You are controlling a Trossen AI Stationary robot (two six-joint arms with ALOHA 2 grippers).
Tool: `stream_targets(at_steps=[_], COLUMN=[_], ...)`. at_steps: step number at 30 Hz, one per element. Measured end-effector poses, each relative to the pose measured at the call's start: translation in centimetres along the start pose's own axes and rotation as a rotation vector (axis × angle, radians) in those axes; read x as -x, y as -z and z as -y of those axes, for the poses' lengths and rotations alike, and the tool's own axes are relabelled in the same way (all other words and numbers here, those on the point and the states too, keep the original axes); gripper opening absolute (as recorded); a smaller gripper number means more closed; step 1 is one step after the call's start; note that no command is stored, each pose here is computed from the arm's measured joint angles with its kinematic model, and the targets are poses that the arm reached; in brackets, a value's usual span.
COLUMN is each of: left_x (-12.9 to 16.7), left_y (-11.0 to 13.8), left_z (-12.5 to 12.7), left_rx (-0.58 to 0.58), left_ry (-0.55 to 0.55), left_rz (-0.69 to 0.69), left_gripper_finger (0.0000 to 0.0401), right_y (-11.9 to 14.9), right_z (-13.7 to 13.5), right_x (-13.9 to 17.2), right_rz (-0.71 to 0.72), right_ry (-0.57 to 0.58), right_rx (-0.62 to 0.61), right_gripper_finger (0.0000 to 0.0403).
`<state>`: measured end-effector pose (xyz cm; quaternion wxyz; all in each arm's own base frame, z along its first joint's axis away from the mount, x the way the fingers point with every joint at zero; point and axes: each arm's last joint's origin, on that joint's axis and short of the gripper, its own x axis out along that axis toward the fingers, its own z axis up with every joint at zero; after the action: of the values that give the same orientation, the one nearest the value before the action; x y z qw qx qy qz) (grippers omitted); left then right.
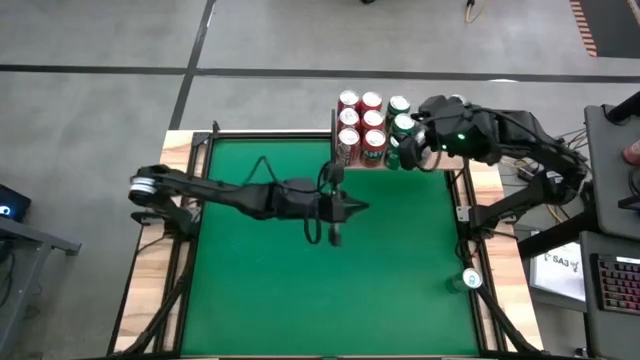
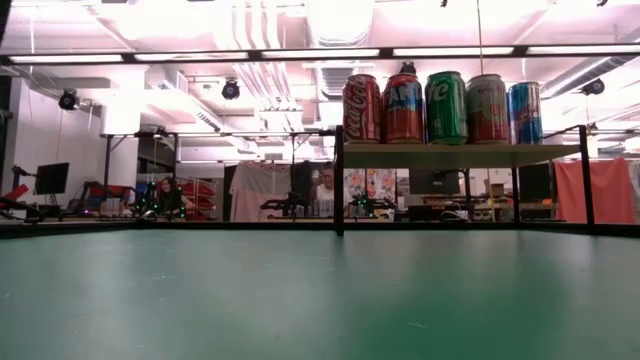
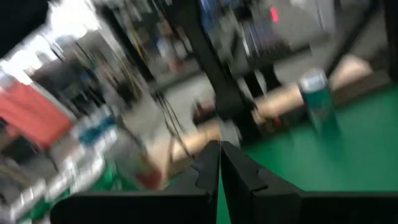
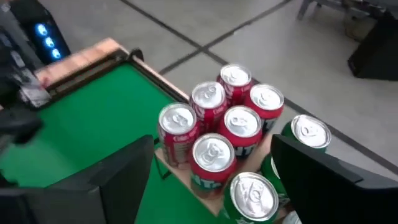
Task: Place canned beverage on shelf
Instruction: Put the green soda can on the shelf aligned with the other green soda cans
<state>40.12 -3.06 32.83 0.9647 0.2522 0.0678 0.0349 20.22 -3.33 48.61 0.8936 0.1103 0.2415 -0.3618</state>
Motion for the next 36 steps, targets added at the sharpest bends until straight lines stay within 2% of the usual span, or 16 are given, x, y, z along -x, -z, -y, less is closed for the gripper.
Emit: stream_targets(at_steps=[3,7,11,16,18,22,25,28,32,36], left_x=[1.5,2.3,1.9,1.5,1.4,1.4,1.2,0.4,-1.0,-2.2], left_y=[-0.4,-1.5,-2.0,-2.2,-1.7,-0.5,0.4,1.3,2.6,4.2], left_z=[-0.9,-2.6,-4.4,-7.1,-8.2,-10.6,-12.1,-12.7,-13.6,-14.6], left_rx=[0.004,0.011,-0.036,-0.048,-0.026,0.058,0.086,0.056,-0.005,-0.005], left_ry=[0.074,0.094,0.072,-0.036,0.005,0.134,0.104,0.077,0.040,-0.008], left_rz=[-0.163,-0.262,-0.287,-0.325,-0.297,-0.200,-0.197,-0.189,-0.166,-0.155], left_gripper_finger=[0.0000,0.0000,0.0000,0.0000,0.0000,0.0000,0.0000,0.0000,0.0000,0.0000], right_y=[-0.2,-0.5,-0.2,0.9,1.3,1.8,2.4,3.0,3.8,4.9], right_z=[0.1,0.2,0.8,1.7,1.9,2.5,3.0,3.4,3.8,4.4], right_x=[-1.4,-3.2,-4.6,-5.2,-5.2,-4.2,-3.3,-3.0,-3.4,-3.9], right_rz=[-0.059,-0.148,-0.266,-0.399,-0.418,-0.381,-0.328,-0.259,-0.172,-0.142], right_ry=[-0.013,-0.074,-0.029,0.038,0.044,0.022,-0.003,-0.027,-0.041,-0.028], right_rx=[0.019,0.029,0.061,0.108,0.128,0.149,0.146,0.158,0.150,0.155], right_gripper_finger=[0.0285,0.0220,0.0143,0.0044,0.0019,0.0013,0.0012,0.0012,0.0012,0.0012])
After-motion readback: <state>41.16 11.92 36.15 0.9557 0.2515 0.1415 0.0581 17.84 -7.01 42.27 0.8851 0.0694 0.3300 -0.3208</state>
